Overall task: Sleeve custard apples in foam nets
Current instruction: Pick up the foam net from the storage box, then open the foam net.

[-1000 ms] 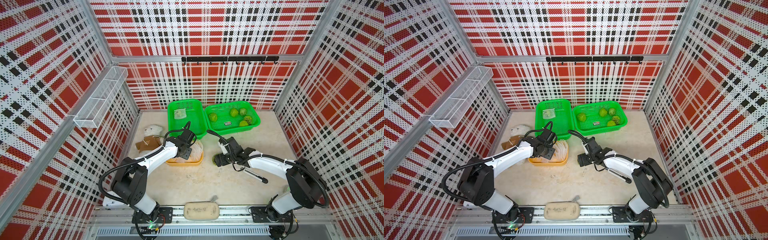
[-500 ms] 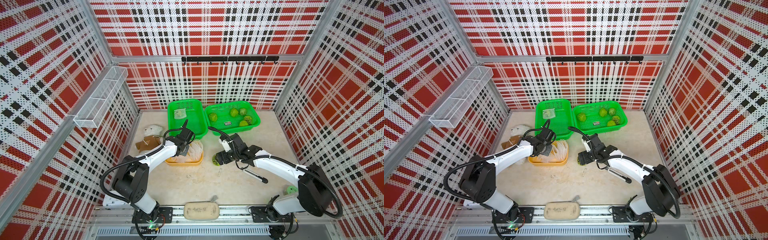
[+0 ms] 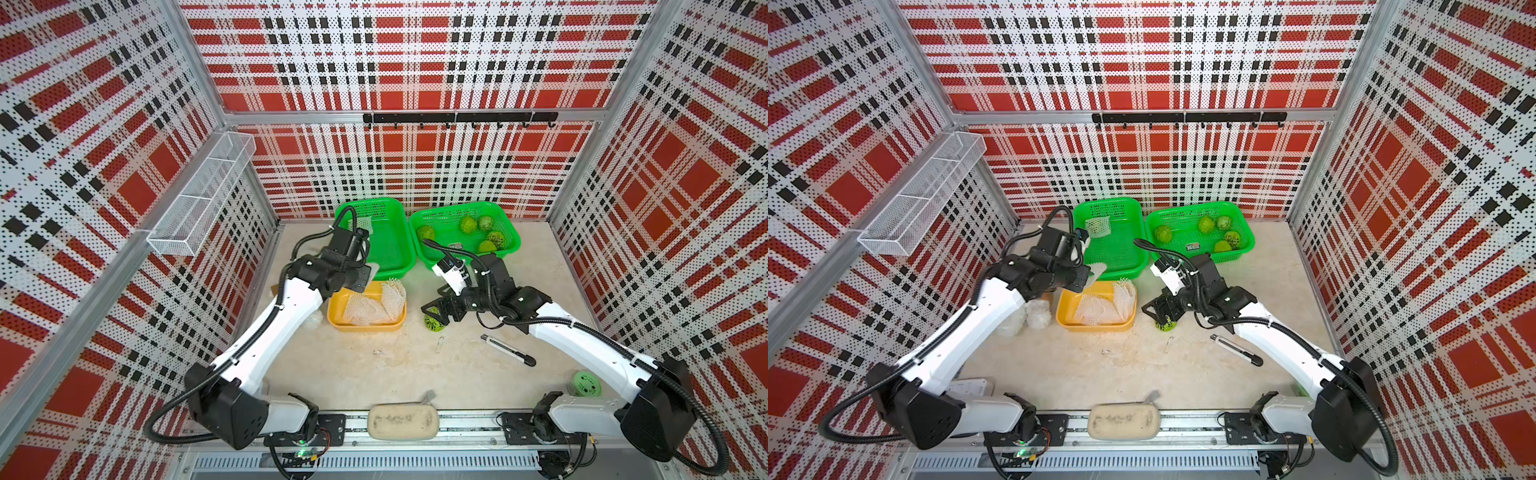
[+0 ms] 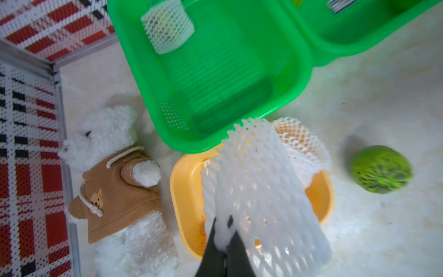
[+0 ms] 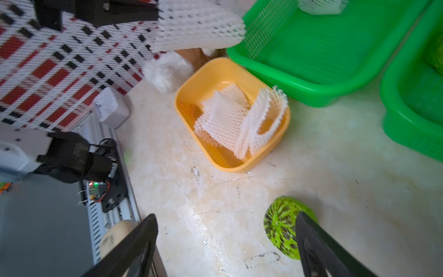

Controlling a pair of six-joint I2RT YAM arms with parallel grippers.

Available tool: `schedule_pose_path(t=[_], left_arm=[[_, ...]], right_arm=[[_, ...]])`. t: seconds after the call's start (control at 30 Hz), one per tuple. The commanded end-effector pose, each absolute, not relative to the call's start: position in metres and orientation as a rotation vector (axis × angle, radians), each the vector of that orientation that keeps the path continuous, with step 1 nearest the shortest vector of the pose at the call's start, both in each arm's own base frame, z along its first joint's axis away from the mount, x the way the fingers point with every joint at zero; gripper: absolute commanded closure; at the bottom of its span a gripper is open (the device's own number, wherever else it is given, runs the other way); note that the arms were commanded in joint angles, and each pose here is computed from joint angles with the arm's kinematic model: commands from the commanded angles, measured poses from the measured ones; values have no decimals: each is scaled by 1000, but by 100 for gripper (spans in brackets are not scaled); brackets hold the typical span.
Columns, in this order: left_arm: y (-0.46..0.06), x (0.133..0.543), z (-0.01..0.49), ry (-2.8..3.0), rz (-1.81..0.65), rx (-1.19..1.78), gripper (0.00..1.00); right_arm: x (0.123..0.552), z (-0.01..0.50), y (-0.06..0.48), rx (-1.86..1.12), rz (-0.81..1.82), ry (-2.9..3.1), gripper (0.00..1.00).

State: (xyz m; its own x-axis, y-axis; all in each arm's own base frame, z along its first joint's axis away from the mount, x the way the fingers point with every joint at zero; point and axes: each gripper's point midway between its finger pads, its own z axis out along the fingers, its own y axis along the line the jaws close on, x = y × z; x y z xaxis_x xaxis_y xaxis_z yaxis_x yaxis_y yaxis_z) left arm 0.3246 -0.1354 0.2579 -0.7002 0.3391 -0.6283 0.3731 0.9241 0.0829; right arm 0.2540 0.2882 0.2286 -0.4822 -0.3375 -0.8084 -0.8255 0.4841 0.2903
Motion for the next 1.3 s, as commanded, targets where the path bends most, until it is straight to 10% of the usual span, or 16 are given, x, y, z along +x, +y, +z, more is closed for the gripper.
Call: schedule_pose_path(t=[0.0,0.2,0.7,1.27], left_arm=[[-160,276,269,2441,-336,749,100],[-195,238,302,2285,-677,950,100],[-223,205,378,1794,-1228,992,100],[-225,205,385,1736,-1398,951,100]], right_arm=[[240,288,304,-1122,986,1714,8],[243,309,305,-1133,978,1661,13],[225,358,274,-987,1450,1441,81],[192,379,285,-1111,1562,1252,87]])
